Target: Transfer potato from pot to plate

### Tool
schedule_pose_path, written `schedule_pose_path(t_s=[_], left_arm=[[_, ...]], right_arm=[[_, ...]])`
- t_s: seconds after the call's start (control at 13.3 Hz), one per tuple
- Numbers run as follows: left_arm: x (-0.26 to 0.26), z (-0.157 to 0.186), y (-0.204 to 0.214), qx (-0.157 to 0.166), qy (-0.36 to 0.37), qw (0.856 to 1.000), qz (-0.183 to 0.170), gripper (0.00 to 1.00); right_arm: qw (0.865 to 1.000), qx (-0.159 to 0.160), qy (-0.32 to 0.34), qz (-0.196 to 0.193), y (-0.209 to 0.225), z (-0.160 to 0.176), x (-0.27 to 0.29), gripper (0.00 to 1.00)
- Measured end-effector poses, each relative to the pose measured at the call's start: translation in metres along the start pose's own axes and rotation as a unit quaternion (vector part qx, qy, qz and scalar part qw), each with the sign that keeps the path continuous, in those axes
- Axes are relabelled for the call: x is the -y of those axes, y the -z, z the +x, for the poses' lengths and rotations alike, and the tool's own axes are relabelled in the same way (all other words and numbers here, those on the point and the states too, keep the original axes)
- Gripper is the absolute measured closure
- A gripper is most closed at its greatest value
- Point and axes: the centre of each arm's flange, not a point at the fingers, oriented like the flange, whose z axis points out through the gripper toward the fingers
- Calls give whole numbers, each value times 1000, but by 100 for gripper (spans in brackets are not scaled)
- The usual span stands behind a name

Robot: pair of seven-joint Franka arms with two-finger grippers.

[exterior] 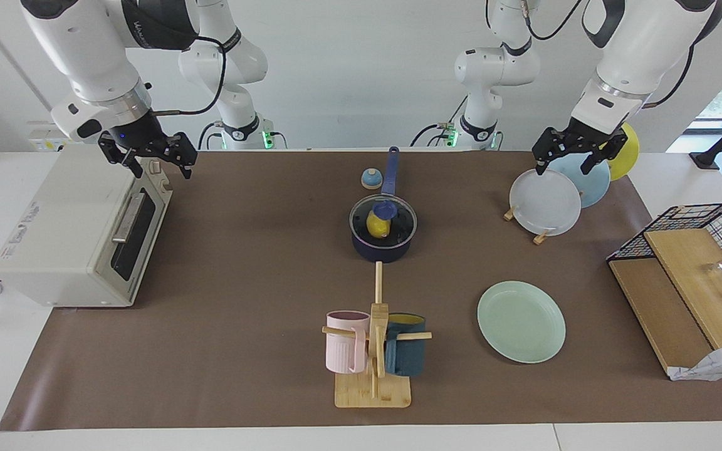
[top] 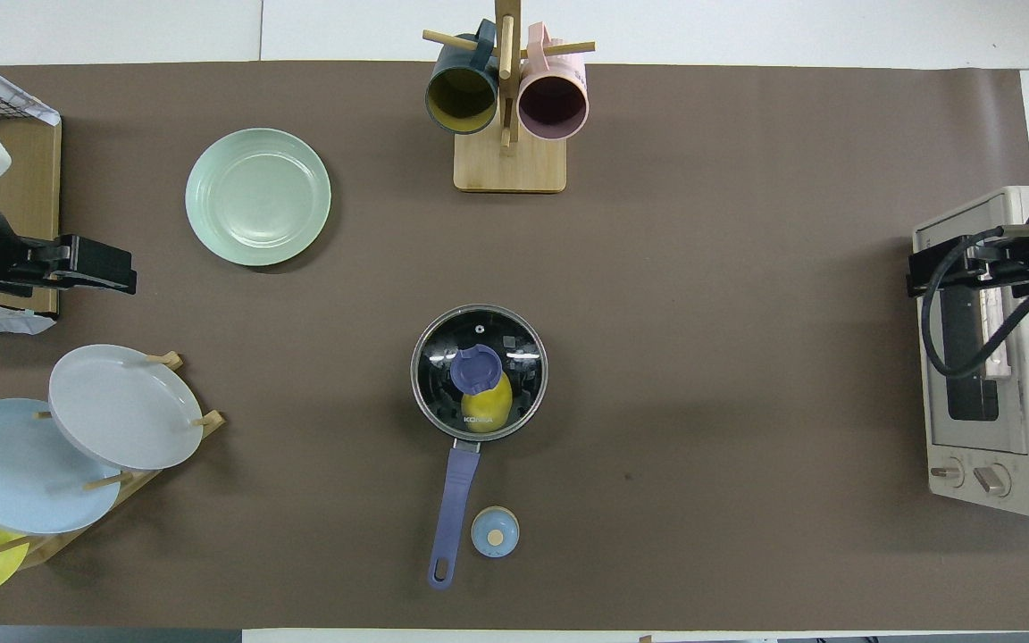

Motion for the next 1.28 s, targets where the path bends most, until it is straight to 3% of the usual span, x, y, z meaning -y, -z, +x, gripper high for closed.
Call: schedule_pose_path(t_s=[0.9, 1.28], left_arm=[[0, 0, 0, 0, 0, 1000, 0, 0], [0, 0, 0, 0, 0, 1000, 0, 0]], right_arm=[[1000, 1, 1, 0, -2, 0, 1, 0], [998, -31, 55, 19, -28, 10, 27, 0]])
